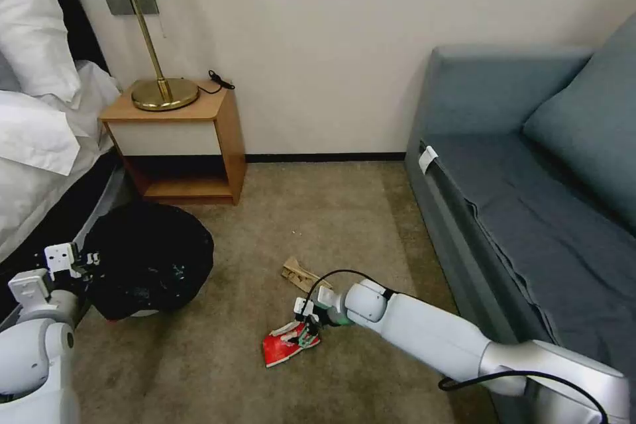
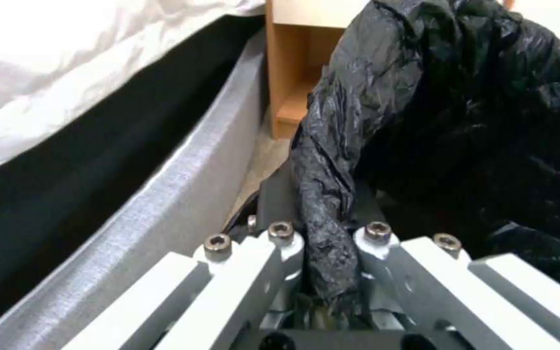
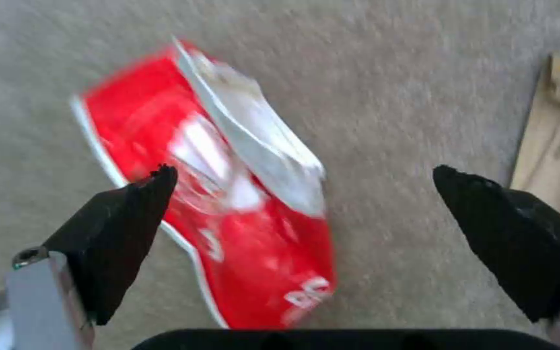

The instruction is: Pick up the trash bin, then pick up the garbage on the floor and place it into the trash bin.

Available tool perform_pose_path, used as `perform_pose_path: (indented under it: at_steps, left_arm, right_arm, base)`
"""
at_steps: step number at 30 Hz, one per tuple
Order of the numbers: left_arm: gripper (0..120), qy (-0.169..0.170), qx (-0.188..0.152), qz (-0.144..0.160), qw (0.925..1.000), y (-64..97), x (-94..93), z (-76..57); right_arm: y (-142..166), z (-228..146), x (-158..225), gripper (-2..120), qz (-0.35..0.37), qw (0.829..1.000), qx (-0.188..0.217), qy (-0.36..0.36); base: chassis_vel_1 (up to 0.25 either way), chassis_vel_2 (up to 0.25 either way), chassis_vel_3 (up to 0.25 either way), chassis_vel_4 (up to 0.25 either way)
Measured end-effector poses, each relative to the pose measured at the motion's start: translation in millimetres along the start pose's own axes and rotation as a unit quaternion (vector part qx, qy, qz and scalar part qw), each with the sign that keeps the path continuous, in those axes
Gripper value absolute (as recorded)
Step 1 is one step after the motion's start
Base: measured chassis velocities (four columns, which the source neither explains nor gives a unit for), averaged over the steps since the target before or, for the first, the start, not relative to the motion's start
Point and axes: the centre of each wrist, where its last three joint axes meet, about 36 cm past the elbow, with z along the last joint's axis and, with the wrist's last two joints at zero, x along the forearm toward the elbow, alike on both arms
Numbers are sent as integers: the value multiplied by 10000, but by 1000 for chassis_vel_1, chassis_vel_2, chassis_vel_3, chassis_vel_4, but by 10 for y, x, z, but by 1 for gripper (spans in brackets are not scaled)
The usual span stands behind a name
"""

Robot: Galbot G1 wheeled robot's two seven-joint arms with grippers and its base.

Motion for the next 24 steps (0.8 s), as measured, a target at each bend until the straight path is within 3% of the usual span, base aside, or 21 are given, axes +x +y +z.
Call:
perform_pose_path:
  at_steps: [8, 24]
  left_arm:
    - [3, 1, 31, -84, 10000, 92, -23, 2]
    - [3, 9, 17, 30, 10000, -21, -33, 17]
  right_arm:
    - [-57, 149, -144, 98, 118, 9997, 3, 207]
    - [-92, 291, -206, 44, 81, 9996, -38, 273]
  base:
    - [0, 0, 0, 0]
    - [0, 0, 0, 0]
